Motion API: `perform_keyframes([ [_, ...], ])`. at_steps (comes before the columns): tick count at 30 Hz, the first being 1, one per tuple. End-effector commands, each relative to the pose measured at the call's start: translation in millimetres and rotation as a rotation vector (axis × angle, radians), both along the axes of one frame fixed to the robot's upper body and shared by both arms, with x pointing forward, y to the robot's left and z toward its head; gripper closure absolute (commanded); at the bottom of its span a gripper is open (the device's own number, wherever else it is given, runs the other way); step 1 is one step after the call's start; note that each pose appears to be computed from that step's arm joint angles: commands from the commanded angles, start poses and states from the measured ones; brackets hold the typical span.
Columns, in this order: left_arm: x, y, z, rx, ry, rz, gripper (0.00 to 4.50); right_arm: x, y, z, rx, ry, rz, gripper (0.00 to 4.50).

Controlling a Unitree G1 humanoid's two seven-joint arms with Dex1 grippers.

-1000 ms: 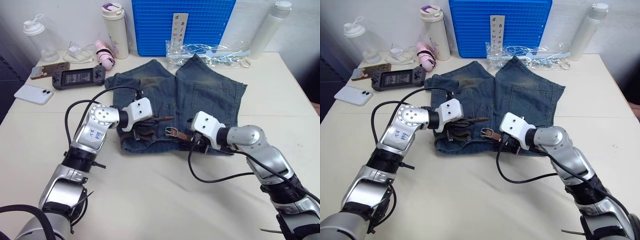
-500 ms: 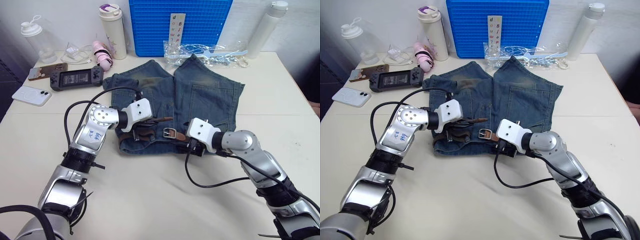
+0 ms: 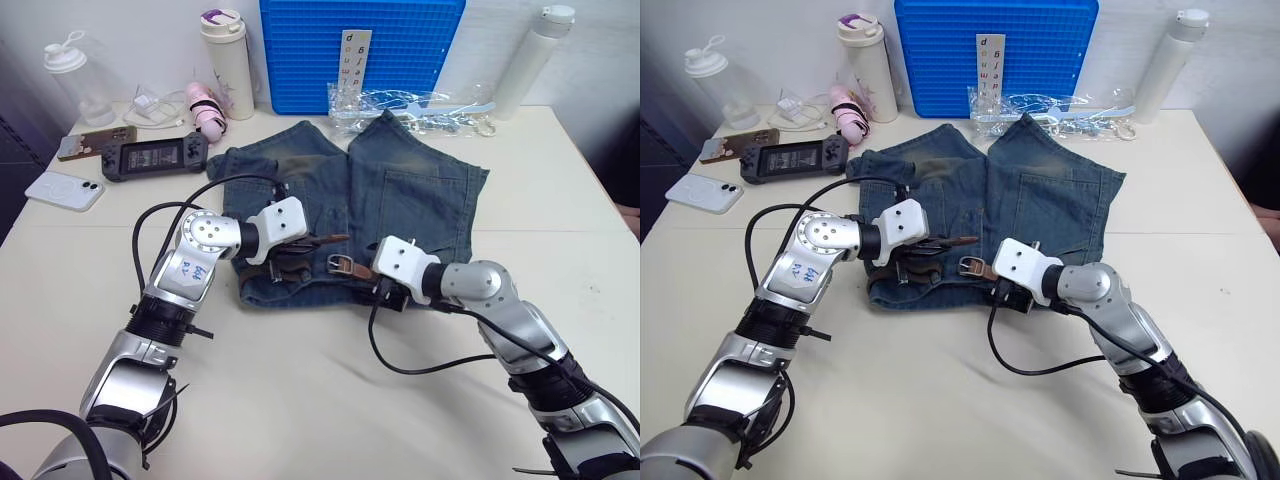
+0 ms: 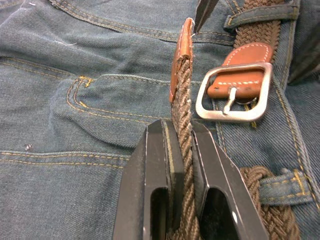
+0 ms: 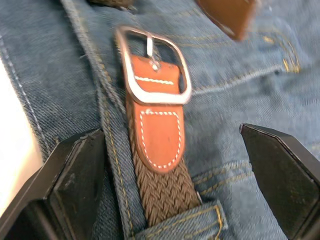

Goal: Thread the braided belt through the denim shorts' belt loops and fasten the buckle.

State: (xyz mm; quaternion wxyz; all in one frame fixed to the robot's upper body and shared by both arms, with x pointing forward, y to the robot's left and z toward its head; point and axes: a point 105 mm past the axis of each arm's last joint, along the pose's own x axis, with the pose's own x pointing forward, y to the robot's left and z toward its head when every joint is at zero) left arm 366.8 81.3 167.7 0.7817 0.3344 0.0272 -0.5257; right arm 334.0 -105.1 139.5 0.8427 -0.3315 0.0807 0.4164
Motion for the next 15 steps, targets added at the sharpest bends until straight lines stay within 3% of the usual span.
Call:
perform_keyframes([
  [1, -3.5, -3.7, 9.5, -0.011, -0.038, -0.019, 4.50, 6.0, -8.3, 21.0, 0.028, -0.075, -0.058, 0.04],
  [8, -1.9, -7.2, 11.1, -0.013, -0.044, -0.025, 4.50, 17.8, -11.4, 23.8, 0.002, -0.128, -0.080, 0.04],
  [15, 1.3, -0.9, 11.8, -0.010, -0.049, 0.009, 4.50, 10.8, 4.9, 4.2, -0.053, -0.139, 0.012, 0.04],
])
